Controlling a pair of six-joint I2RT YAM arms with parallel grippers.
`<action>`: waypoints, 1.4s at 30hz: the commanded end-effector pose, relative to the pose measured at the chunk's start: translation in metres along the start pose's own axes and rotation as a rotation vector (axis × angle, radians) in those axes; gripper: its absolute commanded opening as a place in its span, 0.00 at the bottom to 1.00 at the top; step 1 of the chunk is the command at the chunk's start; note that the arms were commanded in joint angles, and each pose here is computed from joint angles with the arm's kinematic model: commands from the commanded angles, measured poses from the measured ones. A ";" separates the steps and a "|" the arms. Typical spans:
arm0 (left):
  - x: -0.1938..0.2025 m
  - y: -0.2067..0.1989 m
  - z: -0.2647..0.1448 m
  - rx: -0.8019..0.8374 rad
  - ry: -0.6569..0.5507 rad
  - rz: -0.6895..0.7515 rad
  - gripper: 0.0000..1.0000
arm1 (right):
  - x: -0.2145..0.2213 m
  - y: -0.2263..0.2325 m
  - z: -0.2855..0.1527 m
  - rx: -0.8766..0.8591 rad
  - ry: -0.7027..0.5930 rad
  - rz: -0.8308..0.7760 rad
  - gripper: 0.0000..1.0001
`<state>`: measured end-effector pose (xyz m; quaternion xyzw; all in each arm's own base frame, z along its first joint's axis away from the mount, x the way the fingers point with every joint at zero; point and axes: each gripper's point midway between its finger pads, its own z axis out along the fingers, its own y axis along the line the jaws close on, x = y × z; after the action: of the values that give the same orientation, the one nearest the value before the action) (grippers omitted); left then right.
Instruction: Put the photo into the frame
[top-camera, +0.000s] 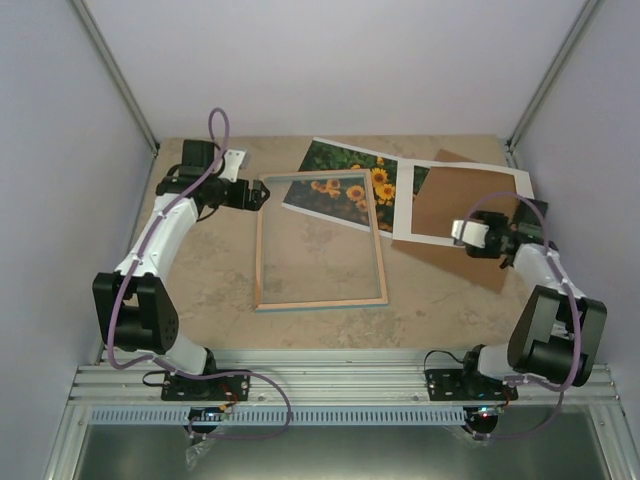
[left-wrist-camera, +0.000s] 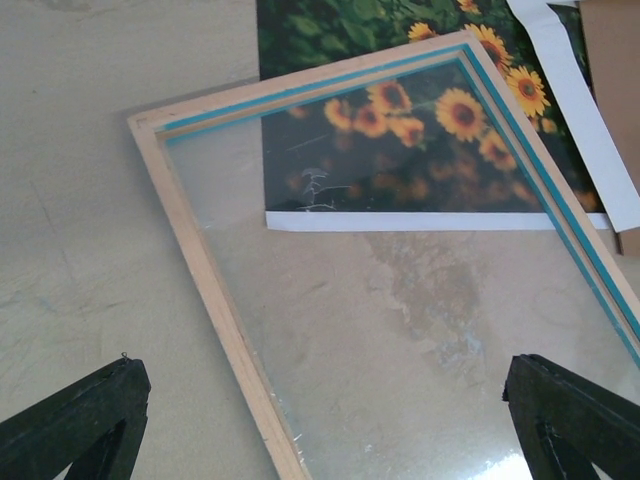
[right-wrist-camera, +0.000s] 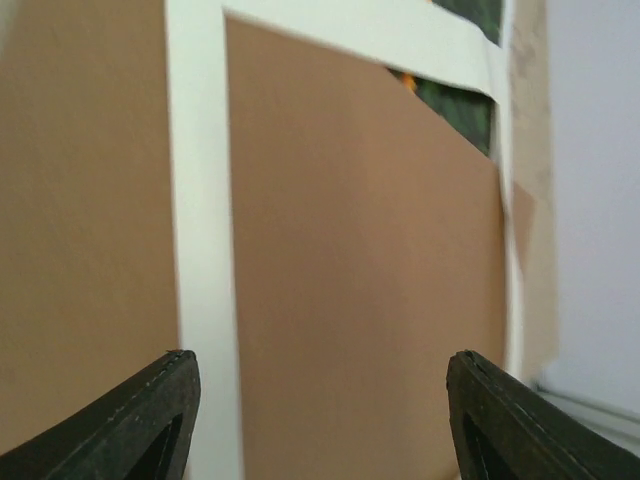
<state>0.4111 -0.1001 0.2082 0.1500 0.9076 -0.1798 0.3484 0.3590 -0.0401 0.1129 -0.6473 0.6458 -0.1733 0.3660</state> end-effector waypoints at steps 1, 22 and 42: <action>0.002 -0.012 0.007 0.033 0.003 0.026 0.99 | -0.040 0.011 0.023 -0.129 -0.032 0.351 0.70; -0.007 -0.015 0.006 0.050 -0.022 0.002 0.99 | -0.099 -0.108 0.148 -0.434 -0.408 1.600 0.65; -0.003 -0.010 0.014 0.032 -0.012 -0.015 0.99 | -0.075 -0.083 0.247 -0.496 -0.174 1.939 0.62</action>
<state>0.4142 -0.1139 0.2031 0.1520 0.9055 -0.1943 0.3454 0.5821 0.0836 0.0414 0.0394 0.8719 0.3988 0.2816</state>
